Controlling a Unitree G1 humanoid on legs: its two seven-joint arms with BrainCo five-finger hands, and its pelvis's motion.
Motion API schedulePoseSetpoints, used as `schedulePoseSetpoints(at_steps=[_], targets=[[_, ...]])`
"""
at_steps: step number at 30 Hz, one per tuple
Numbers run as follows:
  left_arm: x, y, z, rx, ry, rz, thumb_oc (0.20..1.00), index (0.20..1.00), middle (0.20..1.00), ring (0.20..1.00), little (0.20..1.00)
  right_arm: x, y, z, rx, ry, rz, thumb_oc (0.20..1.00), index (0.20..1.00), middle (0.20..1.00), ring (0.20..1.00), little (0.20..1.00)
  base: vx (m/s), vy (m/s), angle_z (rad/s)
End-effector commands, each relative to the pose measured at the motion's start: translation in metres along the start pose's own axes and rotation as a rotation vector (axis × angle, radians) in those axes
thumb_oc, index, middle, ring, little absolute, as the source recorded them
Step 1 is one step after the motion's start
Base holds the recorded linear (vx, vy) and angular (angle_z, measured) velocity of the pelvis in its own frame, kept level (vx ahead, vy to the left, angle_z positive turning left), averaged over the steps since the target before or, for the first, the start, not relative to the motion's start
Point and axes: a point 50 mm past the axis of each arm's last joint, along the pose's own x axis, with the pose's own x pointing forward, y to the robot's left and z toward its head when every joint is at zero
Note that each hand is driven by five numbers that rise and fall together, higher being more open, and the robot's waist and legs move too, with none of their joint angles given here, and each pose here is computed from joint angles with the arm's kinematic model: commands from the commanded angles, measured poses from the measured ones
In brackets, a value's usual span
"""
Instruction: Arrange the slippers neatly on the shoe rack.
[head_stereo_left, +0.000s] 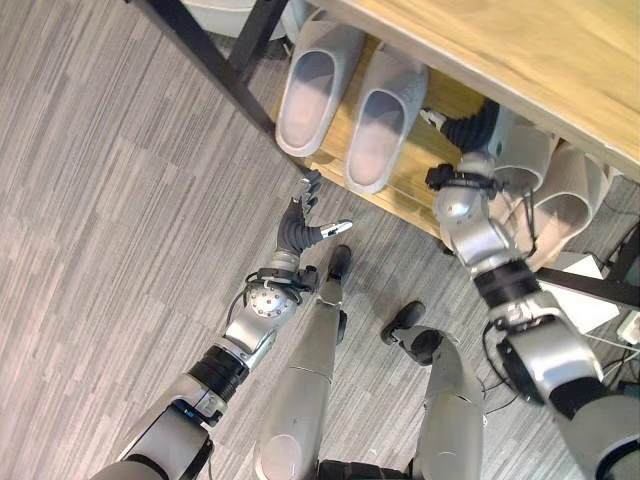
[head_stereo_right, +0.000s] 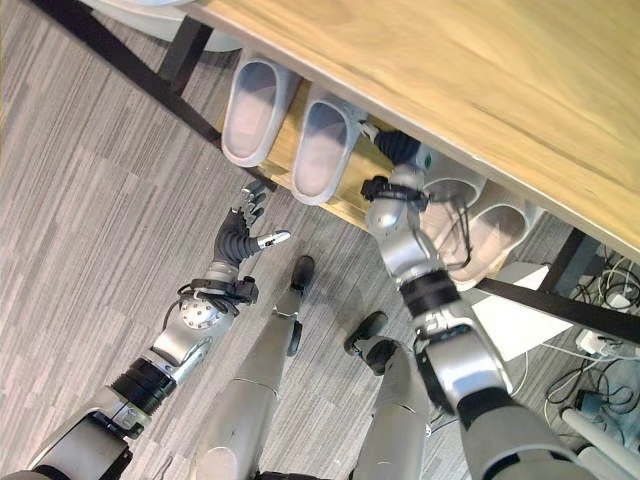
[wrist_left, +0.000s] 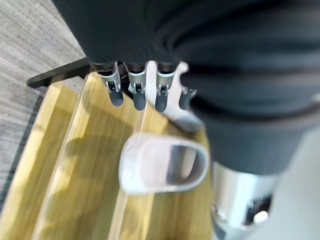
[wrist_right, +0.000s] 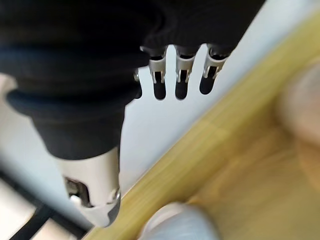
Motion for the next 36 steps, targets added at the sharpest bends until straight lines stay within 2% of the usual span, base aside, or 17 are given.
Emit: schedulePoseSetpoints(at_steps=[1, 3, 8, 15, 19, 24, 25, 28, 33, 36], targets=[[-0.002, -0.017, 0.003, -0.008, -0.035, -0.043, 1.0, 1.0, 1.0, 1.0, 1.0, 0.006, -0.002, 0.006, 0.188, 0.023, -0.002, 1.0, 1.0, 1.0, 1.0, 1.0, 0.02, -0.013, -0.1], [-0.003, -0.016, 0.001, -0.001, -0.028, -0.046, 1.0, 1.0, 1.0, 1.0, 1.0, -0.002, 0.007, -0.001, 0.213, 0.064, 0.07, 1.0, 1.0, 1.0, 1.0, 1.0, 0.02, -0.017, -0.04], [-0.001, -0.015, 0.001, 0.008, -0.014, -0.057, 1.0, 1.0, 1.0, 1.0, 1.0, -0.016, 0.029, -0.014, 0.479, 0.28, 0.194, 1.0, 1.0, 1.0, 1.0, 1.0, -0.01, -0.002, 0.0], [-0.005, -0.013, -0.004, 0.001, 0.01, -0.065, 1.0, 1.0, 1.0, 1.0, 1.0, -0.023, 0.043, -0.013, 0.469, 0.284, 0.328, 1.0, 1.0, 1.0, 1.0, 1.0, 0.02, -0.016, 0.21], [-0.003, -0.016, -0.002, 0.014, 0.004, -0.098, 1.0, 1.0, 1.0, 1.0, 1.0, -0.017, 0.049, -0.003, 0.577, 0.318, 0.365, 1.0, 1.0, 1.0, 1.0, 1.0, 0.02, -0.01, 0.05], [-0.003, -0.021, -0.001, 0.026, 0.004, -0.136, 1.0, 1.0, 1.0, 1.0, 1.0, 0.001, 0.047, 0.016, 0.665, 0.292, 0.355, 1.0, 1.0, 1.0, 1.0, 1.0, 0.02, -0.017, 0.18], [-0.004, -0.023, -0.001, 0.023, 0.005, -0.154, 1.0, 1.0, 1.0, 1.0, 1.0, 0.016, 0.039, 0.023, 0.671, 0.262, 0.322, 1.0, 1.0, 1.0, 1.0, 1.0, 0.02, -0.009, 0.13], [-0.004, -0.024, -0.001, 0.022, 0.005, -0.163, 1.0, 1.0, 1.0, 1.0, 1.0, 0.026, 0.032, 0.025, 0.668, 0.25, 0.293, 1.0, 1.0, 1.0, 1.0, 1.0, 0.01, -0.002, 0.1], [-0.006, -0.026, -0.003, 0.02, 0.011, -0.189, 1.0, 1.0, 1.0, 1.0, 1.0, 0.05, 0.009, 0.02, 0.635, 0.232, 0.211, 1.0, 1.0, 1.0, 1.0, 1.0, 0.01, 0.014, 0.08], [-0.006, -0.024, -0.01, 0.034, 0.041, -0.176, 1.0, 1.0, 1.0, 1.0, 1.0, 0.049, 0.008, 0.015, 0.514, 0.215, 0.215, 1.0, 1.0, 1.0, 1.0, 1.0, 0.0, 0.0, 0.0]])
